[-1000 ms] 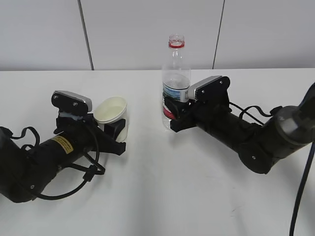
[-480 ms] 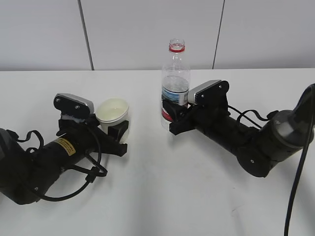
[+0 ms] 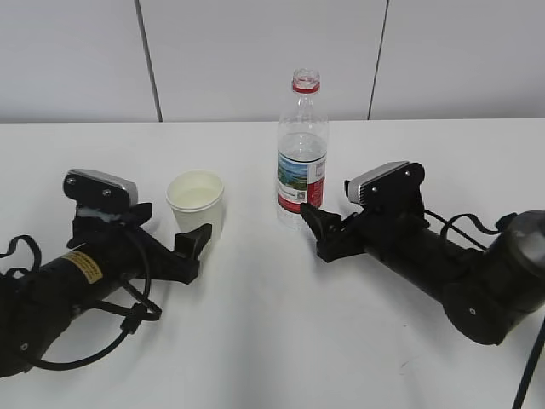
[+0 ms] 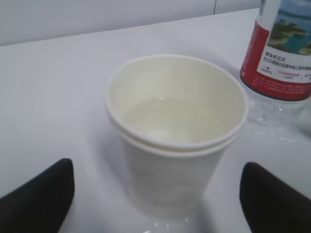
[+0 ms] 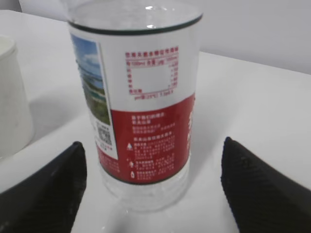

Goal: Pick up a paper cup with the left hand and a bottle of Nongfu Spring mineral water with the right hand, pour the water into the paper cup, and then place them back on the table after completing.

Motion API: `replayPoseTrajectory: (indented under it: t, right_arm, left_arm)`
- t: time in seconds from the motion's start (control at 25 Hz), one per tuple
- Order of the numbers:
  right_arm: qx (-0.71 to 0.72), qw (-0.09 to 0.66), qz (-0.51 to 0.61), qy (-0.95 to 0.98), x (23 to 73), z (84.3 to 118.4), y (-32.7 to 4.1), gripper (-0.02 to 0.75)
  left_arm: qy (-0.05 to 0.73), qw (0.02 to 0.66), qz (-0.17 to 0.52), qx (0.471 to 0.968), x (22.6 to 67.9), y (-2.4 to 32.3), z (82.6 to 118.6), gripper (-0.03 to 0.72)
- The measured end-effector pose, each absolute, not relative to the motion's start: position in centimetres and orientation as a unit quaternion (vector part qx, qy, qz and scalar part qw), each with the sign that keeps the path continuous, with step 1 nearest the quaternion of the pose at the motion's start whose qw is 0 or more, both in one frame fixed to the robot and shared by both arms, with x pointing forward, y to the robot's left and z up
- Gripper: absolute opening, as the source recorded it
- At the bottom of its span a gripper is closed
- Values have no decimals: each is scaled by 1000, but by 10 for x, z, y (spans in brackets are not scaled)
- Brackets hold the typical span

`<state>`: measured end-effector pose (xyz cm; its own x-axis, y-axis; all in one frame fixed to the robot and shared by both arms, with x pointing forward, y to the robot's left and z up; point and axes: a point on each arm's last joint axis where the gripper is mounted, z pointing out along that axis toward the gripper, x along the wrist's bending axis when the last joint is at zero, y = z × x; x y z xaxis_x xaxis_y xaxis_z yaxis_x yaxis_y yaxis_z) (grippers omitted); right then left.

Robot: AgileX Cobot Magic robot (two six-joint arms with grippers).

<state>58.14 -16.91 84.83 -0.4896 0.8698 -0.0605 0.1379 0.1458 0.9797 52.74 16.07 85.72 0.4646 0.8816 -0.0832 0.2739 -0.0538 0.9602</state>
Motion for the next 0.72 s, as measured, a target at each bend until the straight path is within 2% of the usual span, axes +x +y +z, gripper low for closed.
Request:
replayPoseTrajectory:
  t: [0.2, 0.4, 0.72]
  right_arm:
    - [399, 371, 502, 672, 563, 856, -185, 638]
    - [422, 395, 486, 655, 563, 863, -203, 615]
    - [488, 443, 446, 606, 576, 864, -271, 601]
  left_arm:
    - [464, 520, 300, 651, 508, 178, 870, 616]
    - [471, 485, 357, 645, 504, 193, 876, 599]
    - [517, 452, 408, 602, 518, 237, 883, 592]
